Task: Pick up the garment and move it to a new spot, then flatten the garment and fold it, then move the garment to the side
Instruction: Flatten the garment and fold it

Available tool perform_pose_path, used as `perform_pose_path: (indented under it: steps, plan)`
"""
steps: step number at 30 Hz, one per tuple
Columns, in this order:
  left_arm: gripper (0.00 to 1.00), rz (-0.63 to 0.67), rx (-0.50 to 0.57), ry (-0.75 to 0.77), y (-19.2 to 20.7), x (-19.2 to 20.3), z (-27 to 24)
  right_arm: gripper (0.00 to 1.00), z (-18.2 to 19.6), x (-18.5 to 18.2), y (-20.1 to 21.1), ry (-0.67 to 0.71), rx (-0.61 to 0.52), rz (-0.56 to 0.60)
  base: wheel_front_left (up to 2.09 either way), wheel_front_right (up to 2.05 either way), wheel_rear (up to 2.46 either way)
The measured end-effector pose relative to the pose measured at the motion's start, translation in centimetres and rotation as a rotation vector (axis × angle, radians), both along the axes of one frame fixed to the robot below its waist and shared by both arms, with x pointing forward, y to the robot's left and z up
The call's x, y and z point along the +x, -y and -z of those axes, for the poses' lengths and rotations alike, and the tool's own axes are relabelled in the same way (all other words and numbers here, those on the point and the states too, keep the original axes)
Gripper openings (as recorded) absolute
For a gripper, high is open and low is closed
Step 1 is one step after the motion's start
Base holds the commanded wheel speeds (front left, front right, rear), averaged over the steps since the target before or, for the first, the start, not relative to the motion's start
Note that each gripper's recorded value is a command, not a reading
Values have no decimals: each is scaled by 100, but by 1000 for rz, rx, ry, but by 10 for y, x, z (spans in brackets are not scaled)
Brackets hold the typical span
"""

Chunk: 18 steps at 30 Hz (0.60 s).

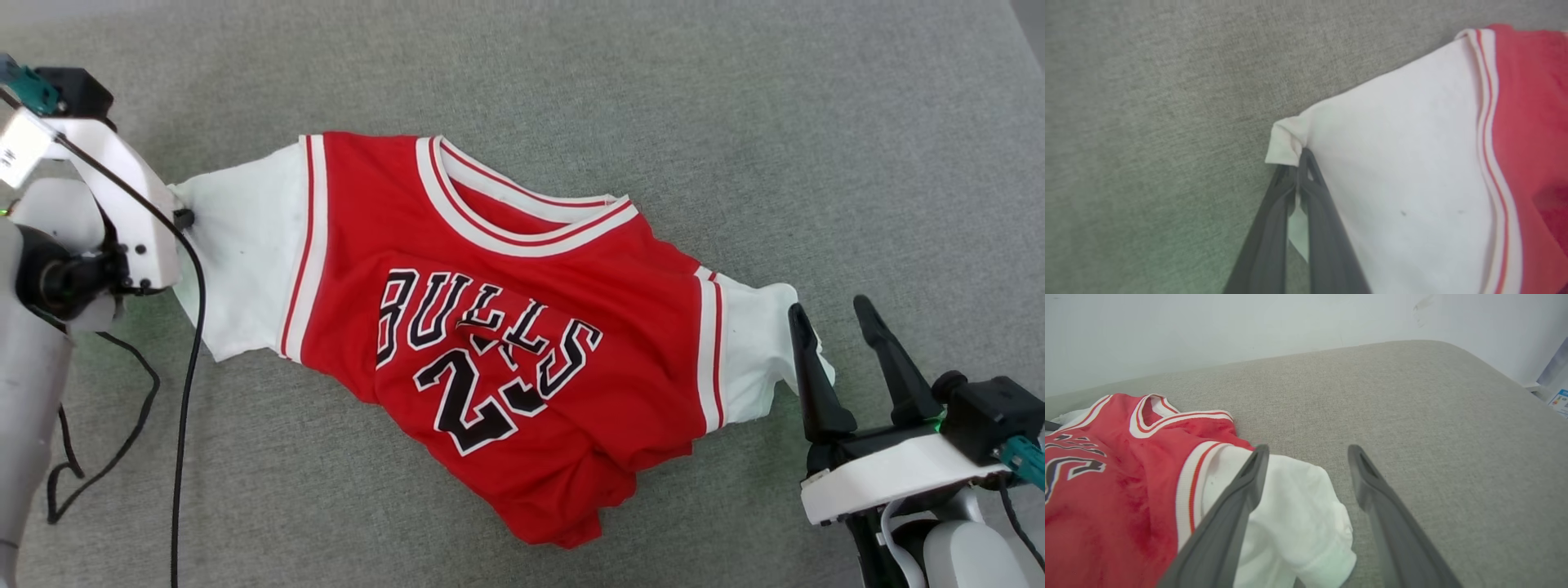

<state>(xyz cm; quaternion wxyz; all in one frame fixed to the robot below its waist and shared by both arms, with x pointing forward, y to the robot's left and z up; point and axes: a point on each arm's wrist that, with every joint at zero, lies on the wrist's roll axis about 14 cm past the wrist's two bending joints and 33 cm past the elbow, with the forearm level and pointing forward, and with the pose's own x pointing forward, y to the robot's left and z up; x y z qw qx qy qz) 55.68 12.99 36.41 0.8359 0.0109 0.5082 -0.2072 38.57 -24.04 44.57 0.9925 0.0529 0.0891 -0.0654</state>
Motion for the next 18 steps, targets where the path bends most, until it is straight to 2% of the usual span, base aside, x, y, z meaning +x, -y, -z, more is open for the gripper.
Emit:
perform_pose_path:
  steps: [4, 11, 18]
  plan:
    - [0, -7, 10, 103, -4, 3, -16, 100, 3, -4, 5, -18, 30, 22, 0, 0, 0]
    - [0, -59, -39, 292, -15, 2, -61, 100, 8, -11, 17, -77, 77, 60, 0, 0, 0]
    - [0, -86, -61, 416, -29, -16, -97, 100, 28, -19, 44, -295, 114, 67, 0, 0, 0]
